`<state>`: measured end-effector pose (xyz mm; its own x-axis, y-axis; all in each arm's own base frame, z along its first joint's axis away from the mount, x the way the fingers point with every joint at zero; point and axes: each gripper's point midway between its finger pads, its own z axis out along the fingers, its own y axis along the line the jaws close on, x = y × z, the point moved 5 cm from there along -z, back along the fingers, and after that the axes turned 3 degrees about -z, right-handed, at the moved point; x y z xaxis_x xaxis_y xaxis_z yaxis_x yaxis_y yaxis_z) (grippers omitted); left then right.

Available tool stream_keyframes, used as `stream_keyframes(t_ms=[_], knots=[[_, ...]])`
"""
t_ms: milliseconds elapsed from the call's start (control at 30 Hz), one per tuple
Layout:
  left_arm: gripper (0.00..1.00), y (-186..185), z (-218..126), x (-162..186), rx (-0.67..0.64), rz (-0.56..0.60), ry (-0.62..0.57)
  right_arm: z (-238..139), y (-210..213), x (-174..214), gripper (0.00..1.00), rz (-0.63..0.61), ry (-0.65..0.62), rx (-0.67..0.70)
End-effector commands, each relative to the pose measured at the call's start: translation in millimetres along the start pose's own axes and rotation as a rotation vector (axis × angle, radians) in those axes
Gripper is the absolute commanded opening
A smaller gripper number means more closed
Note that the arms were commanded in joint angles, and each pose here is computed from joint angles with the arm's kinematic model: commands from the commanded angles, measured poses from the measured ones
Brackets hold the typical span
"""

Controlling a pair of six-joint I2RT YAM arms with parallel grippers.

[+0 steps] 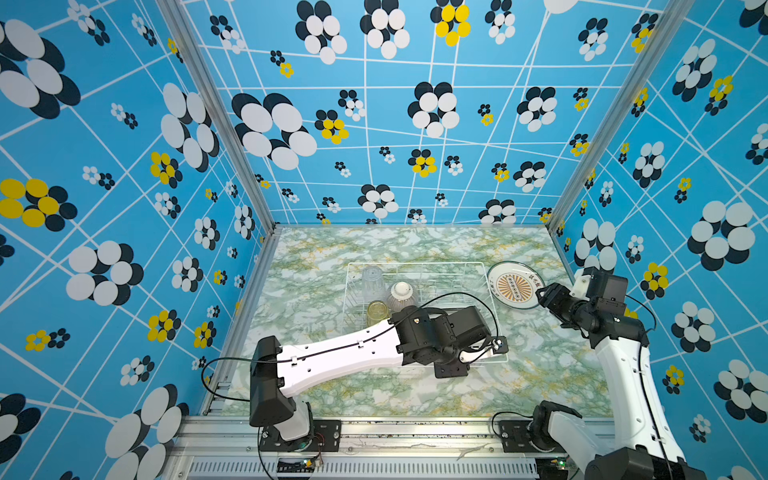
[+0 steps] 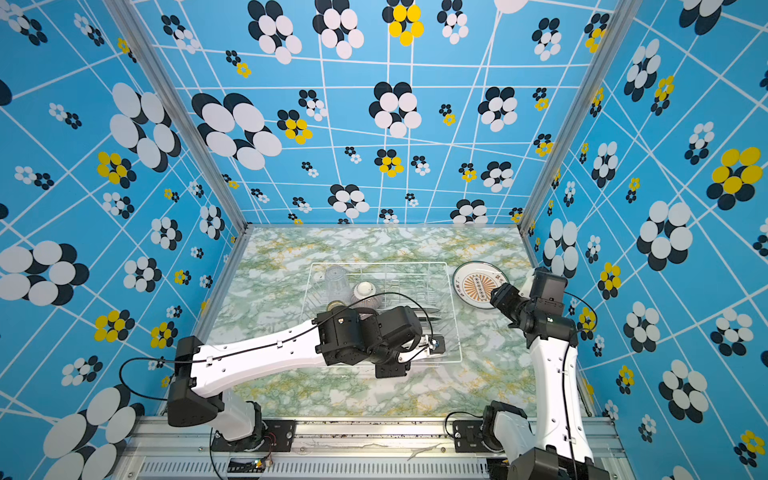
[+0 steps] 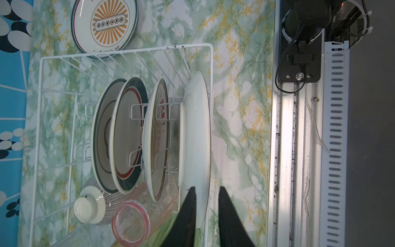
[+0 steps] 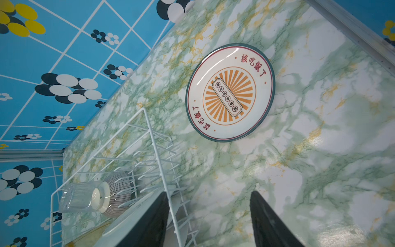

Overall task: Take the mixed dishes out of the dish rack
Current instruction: 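Set the printed plate beyond the rack while the left gripper reaches into the rack, then grip the nearest white plate in the rack with the left gripper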

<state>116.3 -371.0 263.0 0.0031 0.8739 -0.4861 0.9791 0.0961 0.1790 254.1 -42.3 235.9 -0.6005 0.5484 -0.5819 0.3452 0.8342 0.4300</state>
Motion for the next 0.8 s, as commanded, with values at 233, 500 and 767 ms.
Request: stream_keyframes(t_ms=[233,500,767], knots=[[0.22,9,17,-6,-0.081,0.003,0.056,-7,5,2,0.63,-0.025,0.007,-0.012],[0.22,8,26,-3,-0.075,0.015,0.101,-4,6,3,0.63,-0.016,0.007,-0.027],[0.25,7,26,1,-0.068,0.013,0.119,-5,8,2,0.63,-0.011,0.0,-0.04]])
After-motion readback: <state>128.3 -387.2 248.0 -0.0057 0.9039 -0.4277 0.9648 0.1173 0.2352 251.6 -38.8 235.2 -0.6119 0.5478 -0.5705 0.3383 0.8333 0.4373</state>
